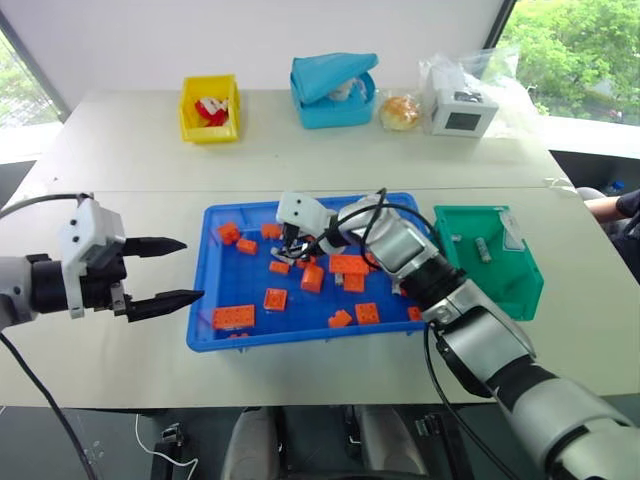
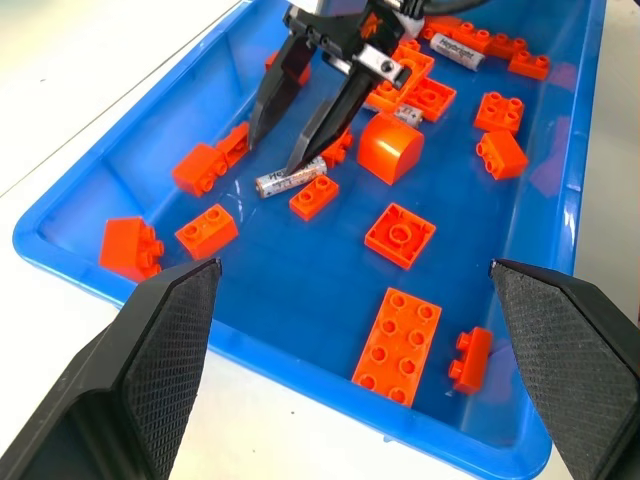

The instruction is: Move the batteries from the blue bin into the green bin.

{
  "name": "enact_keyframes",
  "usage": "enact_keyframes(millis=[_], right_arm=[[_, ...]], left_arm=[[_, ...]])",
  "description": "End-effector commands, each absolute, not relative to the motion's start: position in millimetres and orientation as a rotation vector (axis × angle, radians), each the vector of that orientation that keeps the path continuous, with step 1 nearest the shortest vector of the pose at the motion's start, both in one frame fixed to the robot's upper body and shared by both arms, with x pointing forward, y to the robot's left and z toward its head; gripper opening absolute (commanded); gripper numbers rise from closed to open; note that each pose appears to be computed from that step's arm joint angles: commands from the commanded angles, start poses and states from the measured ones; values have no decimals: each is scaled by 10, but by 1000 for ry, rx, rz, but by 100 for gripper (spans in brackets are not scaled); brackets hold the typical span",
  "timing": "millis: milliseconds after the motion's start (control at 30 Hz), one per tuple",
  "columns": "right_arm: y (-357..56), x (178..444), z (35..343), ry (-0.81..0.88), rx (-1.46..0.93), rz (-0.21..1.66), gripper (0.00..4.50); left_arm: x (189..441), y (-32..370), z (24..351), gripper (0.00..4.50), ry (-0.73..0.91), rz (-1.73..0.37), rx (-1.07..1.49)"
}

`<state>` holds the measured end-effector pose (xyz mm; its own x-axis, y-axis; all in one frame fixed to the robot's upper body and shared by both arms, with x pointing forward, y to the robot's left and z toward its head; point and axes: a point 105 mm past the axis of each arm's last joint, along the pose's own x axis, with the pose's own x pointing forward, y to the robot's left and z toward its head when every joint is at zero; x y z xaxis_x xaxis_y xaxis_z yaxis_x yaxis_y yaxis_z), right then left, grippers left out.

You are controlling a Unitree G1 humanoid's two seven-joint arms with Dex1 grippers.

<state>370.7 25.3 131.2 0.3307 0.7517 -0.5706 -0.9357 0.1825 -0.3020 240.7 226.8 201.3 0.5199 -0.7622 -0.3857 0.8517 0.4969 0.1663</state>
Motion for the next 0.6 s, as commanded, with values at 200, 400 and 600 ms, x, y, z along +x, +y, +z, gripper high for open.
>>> enact_keyframes(millis=[200,400,600], right_arm=[[296,3701,1269,318,-712,1228,169],[214,3711,1050,373,-763,1221,85],[278,3599,1158,354,-691,1290,5]], left_arm=[[2460,2272,2163,450,213,-969,382],[2476,2246,2172,450,207,-977,384],[2492,2191,2157,450,205,-1006,382]])
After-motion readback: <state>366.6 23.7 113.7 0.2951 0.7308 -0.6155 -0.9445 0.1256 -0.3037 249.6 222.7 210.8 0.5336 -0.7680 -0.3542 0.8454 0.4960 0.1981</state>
